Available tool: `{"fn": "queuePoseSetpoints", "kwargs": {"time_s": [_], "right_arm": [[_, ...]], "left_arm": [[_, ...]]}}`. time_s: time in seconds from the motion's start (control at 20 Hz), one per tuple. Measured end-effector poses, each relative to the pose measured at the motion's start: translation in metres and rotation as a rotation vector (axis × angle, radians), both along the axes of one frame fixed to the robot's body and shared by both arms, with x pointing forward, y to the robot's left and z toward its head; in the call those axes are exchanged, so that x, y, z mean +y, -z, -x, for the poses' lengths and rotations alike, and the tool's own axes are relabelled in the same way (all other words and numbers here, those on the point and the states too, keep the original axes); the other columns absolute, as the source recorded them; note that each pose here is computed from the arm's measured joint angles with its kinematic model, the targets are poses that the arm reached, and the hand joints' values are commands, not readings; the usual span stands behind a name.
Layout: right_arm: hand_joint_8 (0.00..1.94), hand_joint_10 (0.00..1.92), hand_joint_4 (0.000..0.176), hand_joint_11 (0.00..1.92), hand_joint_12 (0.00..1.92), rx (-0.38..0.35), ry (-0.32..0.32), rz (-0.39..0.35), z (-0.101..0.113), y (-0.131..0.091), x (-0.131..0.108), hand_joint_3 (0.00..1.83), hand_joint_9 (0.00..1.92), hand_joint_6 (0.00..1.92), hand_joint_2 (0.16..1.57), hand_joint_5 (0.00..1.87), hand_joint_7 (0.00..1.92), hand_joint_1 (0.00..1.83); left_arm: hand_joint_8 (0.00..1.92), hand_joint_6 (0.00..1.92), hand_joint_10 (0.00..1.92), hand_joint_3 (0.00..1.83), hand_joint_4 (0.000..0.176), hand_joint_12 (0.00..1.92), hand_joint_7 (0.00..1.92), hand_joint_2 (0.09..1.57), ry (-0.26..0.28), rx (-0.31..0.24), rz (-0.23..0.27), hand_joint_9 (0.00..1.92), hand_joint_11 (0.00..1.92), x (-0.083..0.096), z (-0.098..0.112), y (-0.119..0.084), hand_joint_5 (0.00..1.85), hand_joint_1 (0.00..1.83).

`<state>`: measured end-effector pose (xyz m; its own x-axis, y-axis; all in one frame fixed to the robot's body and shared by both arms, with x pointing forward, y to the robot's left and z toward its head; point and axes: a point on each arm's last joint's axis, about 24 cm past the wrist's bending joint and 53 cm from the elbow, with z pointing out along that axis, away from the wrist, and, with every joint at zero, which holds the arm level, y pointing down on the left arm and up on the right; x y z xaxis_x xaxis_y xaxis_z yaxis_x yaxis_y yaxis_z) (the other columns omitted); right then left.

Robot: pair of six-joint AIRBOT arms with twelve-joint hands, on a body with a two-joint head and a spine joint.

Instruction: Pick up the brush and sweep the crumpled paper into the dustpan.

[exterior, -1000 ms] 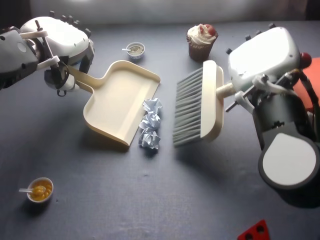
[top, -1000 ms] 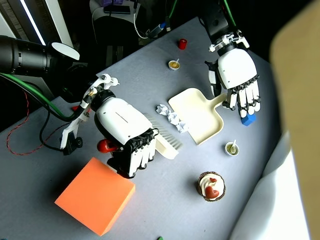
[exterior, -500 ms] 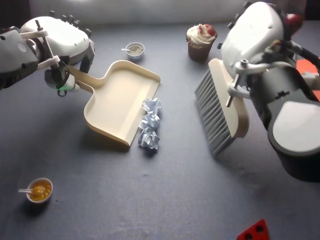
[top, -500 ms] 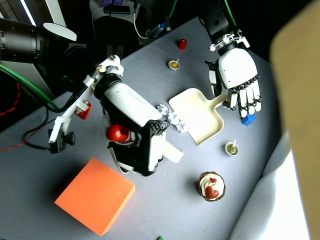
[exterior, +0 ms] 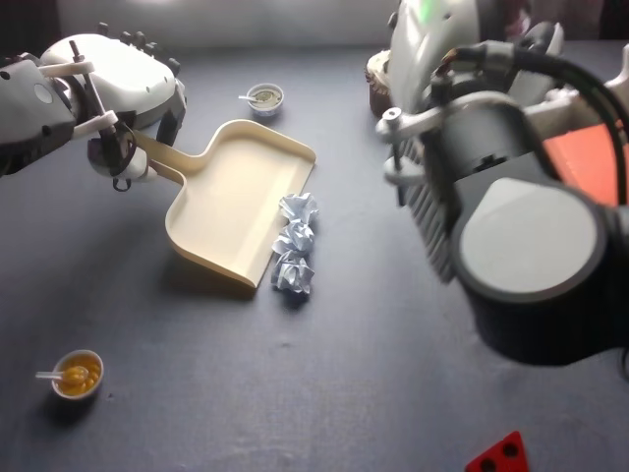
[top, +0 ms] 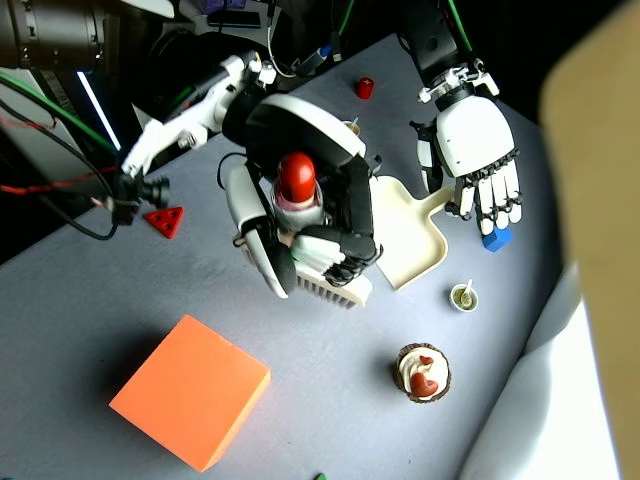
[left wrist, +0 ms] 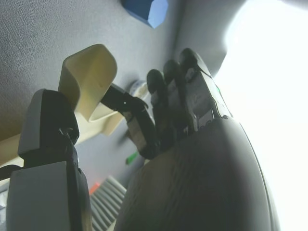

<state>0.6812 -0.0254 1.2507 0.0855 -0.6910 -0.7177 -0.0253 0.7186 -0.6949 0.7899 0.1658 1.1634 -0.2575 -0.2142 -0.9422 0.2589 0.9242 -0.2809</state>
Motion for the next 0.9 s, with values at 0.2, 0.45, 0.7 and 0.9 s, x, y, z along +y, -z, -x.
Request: {"fn": "queuePoseSetpoints", "kwargs": {"time_s": [0.2,0.45,0.7,0.9], "right_arm": [[1.94,1.92,0.176,0.95,1.92,0.059,-0.014,-0.010,-0.001,0.015,0.013,0.00,1.07,1.92,1.18,1.00,1.12,1.51],[1.94,1.92,0.176,0.98,1.92,0.073,-0.010,-0.012,-0.004,0.022,0.030,0.00,1.04,1.92,1.17,0.99,1.08,1.52],[1.94,1.92,0.176,0.95,1.92,0.105,-0.021,-0.017,-0.013,0.034,0.054,0.00,1.03,1.92,1.19,0.98,1.09,1.50],[1.94,1.92,0.176,0.98,1.92,0.112,0.022,-0.014,-0.025,0.039,0.051,0.00,1.06,1.92,1.17,0.98,1.10,1.50]], "left_arm": [[0.00,1.13,0.00,0.00,0.000,0.03,0.38,1.17,0.002,0.006,0.001,0.27,0.24,0.001,0.001,0.001,0.88,1.08],[0.00,1.13,0.00,0.00,0.000,0.01,0.37,1.17,0.004,0.008,0.001,0.25,0.21,0.000,0.002,0.001,0.88,1.08],[0.00,1.11,0.00,0.00,0.000,0.02,0.38,1.16,0.004,0.008,0.001,0.25,0.21,0.000,0.002,0.001,0.89,1.09],[0.00,1.13,0.00,0.00,0.000,0.02,0.37,1.17,0.004,0.007,0.001,0.25,0.22,0.000,0.002,0.001,0.89,1.08]]}}
